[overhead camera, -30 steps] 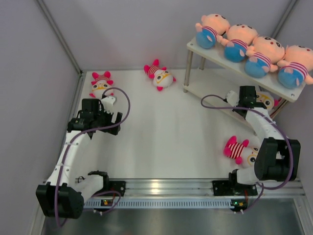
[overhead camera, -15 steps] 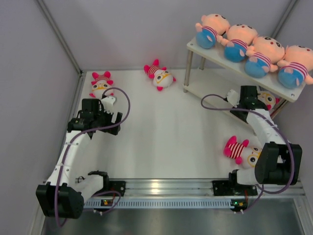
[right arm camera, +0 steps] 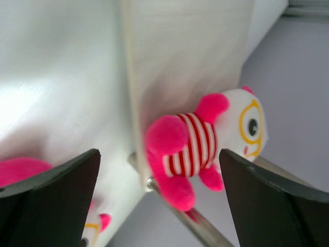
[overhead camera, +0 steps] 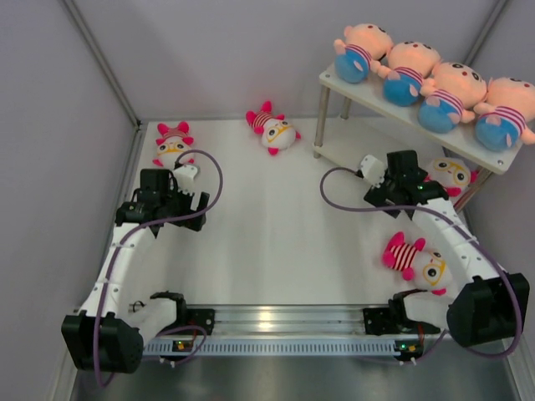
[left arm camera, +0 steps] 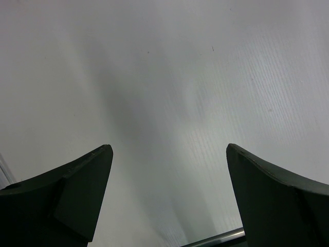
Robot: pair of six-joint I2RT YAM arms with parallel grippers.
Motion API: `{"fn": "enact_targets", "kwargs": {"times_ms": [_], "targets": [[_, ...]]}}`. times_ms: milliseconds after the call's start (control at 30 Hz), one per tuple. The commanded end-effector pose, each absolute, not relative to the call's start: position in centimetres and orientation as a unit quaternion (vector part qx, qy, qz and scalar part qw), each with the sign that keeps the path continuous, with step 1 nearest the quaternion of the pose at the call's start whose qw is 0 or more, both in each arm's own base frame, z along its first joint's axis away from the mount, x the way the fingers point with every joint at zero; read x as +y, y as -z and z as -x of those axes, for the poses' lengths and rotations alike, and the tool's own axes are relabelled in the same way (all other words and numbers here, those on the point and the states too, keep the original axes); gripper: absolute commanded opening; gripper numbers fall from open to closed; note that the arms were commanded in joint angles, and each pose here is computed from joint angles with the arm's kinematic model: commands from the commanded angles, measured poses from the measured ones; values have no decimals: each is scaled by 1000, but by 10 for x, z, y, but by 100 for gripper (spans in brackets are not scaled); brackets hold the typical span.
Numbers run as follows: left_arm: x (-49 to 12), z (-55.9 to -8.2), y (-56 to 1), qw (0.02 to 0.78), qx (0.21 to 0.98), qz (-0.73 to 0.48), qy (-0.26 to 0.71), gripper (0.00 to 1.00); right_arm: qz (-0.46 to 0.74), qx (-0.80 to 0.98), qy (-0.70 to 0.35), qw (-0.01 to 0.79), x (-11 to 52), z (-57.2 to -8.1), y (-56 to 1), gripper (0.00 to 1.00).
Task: Place and organize the stuffed toys onto the shelf
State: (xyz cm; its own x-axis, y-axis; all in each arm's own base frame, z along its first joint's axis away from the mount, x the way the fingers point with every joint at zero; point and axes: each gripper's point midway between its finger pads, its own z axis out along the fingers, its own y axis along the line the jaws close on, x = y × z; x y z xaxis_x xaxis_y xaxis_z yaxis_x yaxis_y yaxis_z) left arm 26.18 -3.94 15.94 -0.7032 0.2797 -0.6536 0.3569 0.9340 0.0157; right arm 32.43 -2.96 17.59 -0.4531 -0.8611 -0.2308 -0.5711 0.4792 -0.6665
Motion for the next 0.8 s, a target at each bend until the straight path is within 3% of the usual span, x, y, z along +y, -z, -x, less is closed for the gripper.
{"fn": "enact_targets", "kwargs": {"times_ms": [0,133,233,400,567,767], "targets": [[-41,-267,-166,366,911,-181,56,98,386,838,192,334,14,-317,-200,99],[-41,-266,-167,367,911,-181,55,98,192,899,74,386,55,-303,-209,99],[-41,-266,-166,366,911,-181,56,98,31,927,18,373,62,-284,-191,91],[-43,-266,-169,371,908,-183,62,98,-116,940,90,309,22,-235,-128,95],[-44,-266,-170,372,907,-184,64,98,-211,915,93,331,10,-223,-122,99],[-46,-265,-173,378,904,-186,68,98,-322,889,127,301,-4,-207,-97,100]]}}
